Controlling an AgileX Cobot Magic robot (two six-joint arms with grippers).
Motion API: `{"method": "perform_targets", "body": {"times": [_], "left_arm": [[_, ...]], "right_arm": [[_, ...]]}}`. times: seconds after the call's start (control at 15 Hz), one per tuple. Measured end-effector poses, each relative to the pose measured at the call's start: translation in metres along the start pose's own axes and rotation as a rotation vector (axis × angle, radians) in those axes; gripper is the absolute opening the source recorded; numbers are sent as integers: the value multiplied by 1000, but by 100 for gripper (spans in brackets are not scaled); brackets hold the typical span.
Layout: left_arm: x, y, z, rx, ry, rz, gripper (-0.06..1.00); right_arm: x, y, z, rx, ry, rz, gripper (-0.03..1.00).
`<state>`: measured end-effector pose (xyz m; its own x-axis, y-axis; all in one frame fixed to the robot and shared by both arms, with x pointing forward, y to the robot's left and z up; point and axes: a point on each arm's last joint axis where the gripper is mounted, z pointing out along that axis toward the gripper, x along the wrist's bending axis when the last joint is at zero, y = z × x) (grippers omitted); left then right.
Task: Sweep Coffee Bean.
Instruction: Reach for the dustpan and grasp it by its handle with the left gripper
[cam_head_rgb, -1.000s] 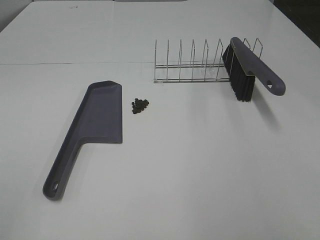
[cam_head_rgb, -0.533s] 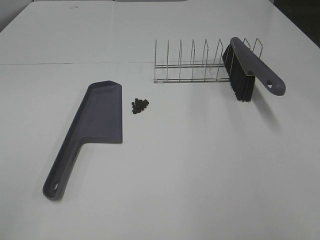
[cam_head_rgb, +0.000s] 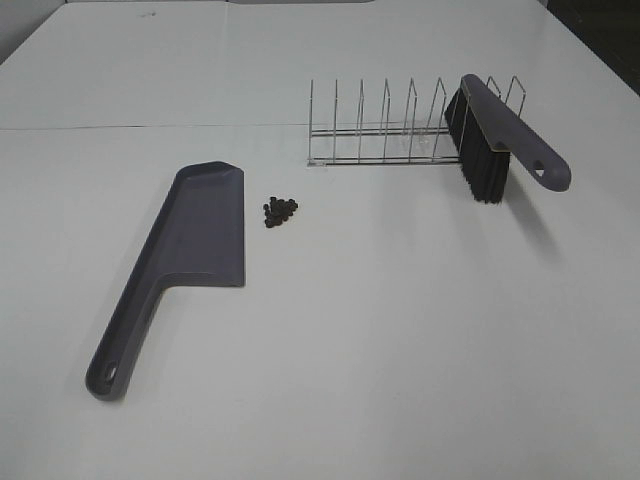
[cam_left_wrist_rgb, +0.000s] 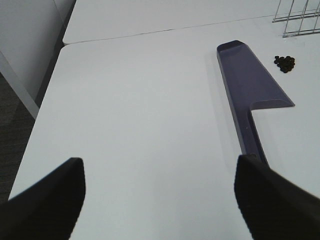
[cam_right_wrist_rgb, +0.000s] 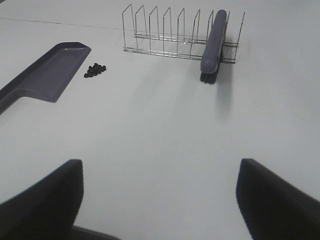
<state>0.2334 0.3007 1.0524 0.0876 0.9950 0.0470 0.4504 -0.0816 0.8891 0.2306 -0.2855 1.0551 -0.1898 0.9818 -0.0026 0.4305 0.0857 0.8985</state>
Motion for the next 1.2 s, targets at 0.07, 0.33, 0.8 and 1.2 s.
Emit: {"method": "perform_targets", "body": {"times": [0.07, 0.33, 0.8, 1.2], "left_arm": [[0, 0, 0, 0, 0, 0, 76], [0, 0, 0, 0, 0, 0, 76], [0, 0, 0, 0, 0, 0, 76], [0, 0, 0, 0, 0, 0, 76]], "right_arm": [[0, 0, 0, 0, 0, 0, 71], [0, 0, 0, 0, 0, 0, 71], [0, 0, 0, 0, 0, 0, 71], [0, 0, 0, 0, 0, 0, 71]]}}
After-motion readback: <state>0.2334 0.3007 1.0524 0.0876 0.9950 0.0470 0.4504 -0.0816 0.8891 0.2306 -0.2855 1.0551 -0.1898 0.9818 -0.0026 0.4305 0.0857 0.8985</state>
